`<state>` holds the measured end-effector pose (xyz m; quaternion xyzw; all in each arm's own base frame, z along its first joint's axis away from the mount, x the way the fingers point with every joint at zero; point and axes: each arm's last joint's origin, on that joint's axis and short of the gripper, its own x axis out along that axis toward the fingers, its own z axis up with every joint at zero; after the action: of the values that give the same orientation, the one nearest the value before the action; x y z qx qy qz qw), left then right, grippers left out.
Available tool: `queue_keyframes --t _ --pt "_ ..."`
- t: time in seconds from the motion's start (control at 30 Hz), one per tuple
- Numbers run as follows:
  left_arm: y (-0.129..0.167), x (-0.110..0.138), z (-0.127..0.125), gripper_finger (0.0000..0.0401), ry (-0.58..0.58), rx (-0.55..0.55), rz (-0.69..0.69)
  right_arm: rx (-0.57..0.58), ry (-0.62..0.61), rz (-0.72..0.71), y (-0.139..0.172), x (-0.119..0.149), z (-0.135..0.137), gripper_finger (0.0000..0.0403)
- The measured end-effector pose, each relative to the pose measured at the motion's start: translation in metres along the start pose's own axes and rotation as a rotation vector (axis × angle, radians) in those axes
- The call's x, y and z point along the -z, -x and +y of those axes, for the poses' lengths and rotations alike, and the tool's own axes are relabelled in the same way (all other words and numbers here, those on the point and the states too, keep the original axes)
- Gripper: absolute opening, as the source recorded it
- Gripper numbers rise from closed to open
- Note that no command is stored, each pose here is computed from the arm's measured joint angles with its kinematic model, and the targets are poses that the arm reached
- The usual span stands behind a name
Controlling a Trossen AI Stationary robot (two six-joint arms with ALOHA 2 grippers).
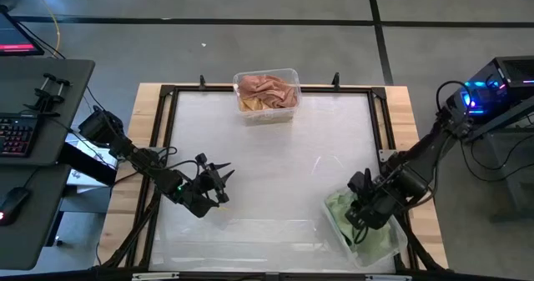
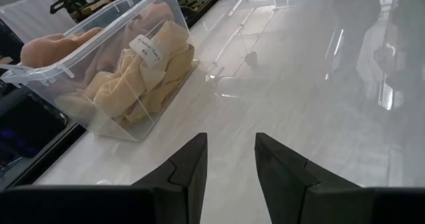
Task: Sort towels by color in basket
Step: Adjust the bottom transparent bin
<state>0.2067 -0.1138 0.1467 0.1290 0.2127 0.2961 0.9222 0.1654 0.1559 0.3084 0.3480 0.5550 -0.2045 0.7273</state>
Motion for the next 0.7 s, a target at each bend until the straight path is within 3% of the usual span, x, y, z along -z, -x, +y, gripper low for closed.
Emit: queue_keyframes --t 0.33,0.47,0.57,0.7 --pt "0.000 0.000 0.000 0.0115 0.000 0.000 0.000 0.060 -0.001 -0.089 -0.032 -0.011 -0.011 0.0133" --pt "0.000 -0.001 0.000 0.0115 -0.019 0.001 -0.003 0.081 -0.053 -0.194 -0.039 -0.022 -0.015 0.0133" --pt "0.000 -0.001 0.000 0.0115 -0.018 0.001 -0.003 0.165 -0.124 -0.307 -0.040 -0.030 -0.024 0.0133" --pt "0.000 -0.001 0.000 0.0115 -0.017 0.001 -0.004 0.311 -0.144 -0.320 -0.036 -0.035 -0.038 0.0133"
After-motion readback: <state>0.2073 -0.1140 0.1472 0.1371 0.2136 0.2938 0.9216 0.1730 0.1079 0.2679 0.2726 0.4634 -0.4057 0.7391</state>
